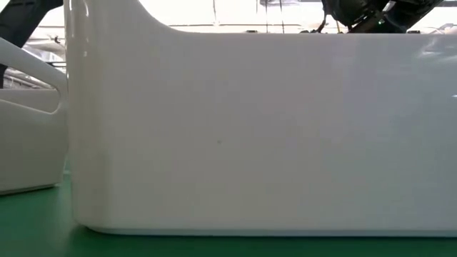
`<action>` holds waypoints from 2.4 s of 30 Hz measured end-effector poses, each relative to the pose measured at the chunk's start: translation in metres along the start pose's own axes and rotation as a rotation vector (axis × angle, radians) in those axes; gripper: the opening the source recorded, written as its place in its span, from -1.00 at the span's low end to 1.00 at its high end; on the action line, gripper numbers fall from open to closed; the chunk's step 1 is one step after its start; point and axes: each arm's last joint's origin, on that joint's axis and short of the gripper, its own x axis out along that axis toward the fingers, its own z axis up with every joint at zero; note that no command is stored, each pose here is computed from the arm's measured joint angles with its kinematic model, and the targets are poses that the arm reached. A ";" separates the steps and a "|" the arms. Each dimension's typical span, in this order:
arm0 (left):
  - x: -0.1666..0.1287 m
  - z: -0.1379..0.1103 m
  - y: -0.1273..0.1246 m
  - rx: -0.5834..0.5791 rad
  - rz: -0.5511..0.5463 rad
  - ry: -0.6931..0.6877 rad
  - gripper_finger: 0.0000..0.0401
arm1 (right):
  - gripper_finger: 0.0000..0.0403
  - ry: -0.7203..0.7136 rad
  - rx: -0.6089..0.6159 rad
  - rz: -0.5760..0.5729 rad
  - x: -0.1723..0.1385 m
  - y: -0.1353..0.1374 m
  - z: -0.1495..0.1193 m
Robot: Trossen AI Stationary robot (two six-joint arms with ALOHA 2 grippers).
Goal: Sort & place blocks by color
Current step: Put the pink block into the white bin
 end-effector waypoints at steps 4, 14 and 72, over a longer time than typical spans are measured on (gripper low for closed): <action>-0.008 0.001 -0.006 0.001 -0.086 0.039 -0.37 | 0.05 0.000 0.000 0.000 0.000 0.000 0.000; -0.064 0.011 -0.041 0.059 -0.311 -0.010 -0.37 | 0.05 0.000 0.000 0.000 0.000 0.000 0.000; -0.160 -0.013 -0.127 -0.029 -0.400 -0.502 -0.37 | 0.05 -0.164 0.535 0.559 -0.013 0.030 0.038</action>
